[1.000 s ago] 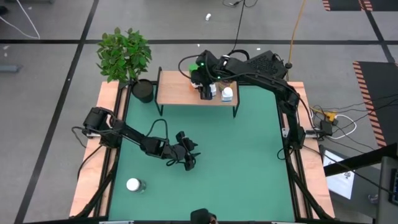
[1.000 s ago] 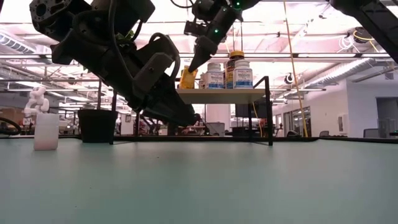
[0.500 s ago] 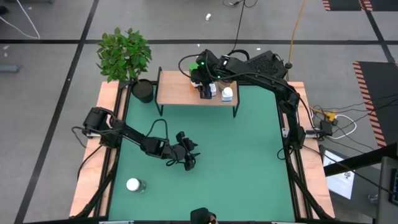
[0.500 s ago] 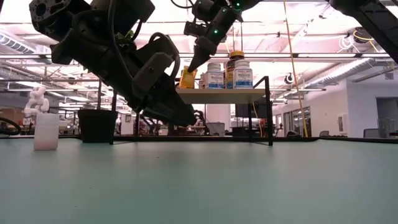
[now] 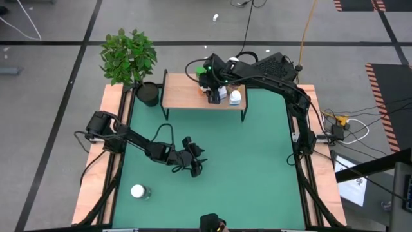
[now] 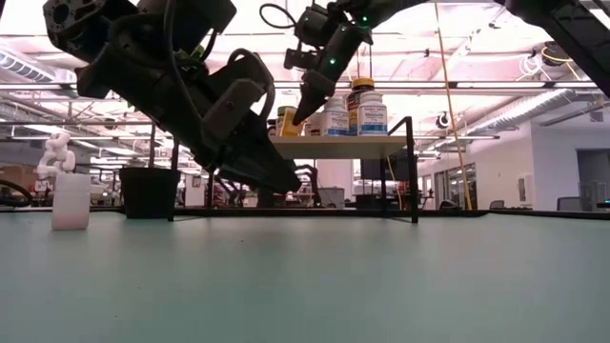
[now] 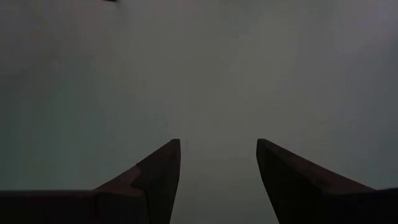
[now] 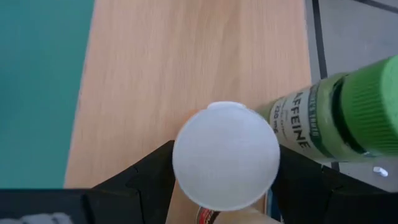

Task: Pick and place medicine bottles onto shelf by color
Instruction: Put the orange pill bottle on the shelf, then put the green pill bottle on the shelf

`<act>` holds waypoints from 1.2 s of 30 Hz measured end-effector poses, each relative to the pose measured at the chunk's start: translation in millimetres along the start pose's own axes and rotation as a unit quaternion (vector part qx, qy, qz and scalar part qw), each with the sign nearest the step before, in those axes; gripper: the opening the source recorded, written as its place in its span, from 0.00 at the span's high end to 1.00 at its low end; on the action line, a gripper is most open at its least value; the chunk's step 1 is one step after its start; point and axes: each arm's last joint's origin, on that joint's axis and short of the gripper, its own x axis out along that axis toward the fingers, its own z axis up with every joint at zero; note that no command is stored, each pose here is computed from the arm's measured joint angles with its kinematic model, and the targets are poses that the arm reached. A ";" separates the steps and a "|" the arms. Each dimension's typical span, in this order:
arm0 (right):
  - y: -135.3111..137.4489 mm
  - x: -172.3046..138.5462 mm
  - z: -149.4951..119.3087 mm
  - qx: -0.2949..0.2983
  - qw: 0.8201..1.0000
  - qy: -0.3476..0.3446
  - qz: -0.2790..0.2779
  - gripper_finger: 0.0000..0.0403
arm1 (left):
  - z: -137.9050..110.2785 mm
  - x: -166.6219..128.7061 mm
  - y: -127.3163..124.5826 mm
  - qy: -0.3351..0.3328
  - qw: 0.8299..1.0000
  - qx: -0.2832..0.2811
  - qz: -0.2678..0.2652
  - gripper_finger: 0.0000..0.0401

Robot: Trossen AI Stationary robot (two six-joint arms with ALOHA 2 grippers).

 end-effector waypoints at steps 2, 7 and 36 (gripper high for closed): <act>-0.2 0.4 1.1 -0.001 1.000 -0.006 -0.003 0.43 | 0.0 0.0 0.0 0.000 1.000 0.000 0.000 0.47; -2.2 -1.7 4.8 -0.010 1.000 -0.024 -0.014 0.43 | 0.0 0.0 0.0 0.000 1.000 0.000 0.000 0.47; -4.8 -2.3 9.5 0.000 0.998 -0.048 -0.028 0.30 | 0.0 0.0 0.0 0.000 1.000 0.001 0.000 0.47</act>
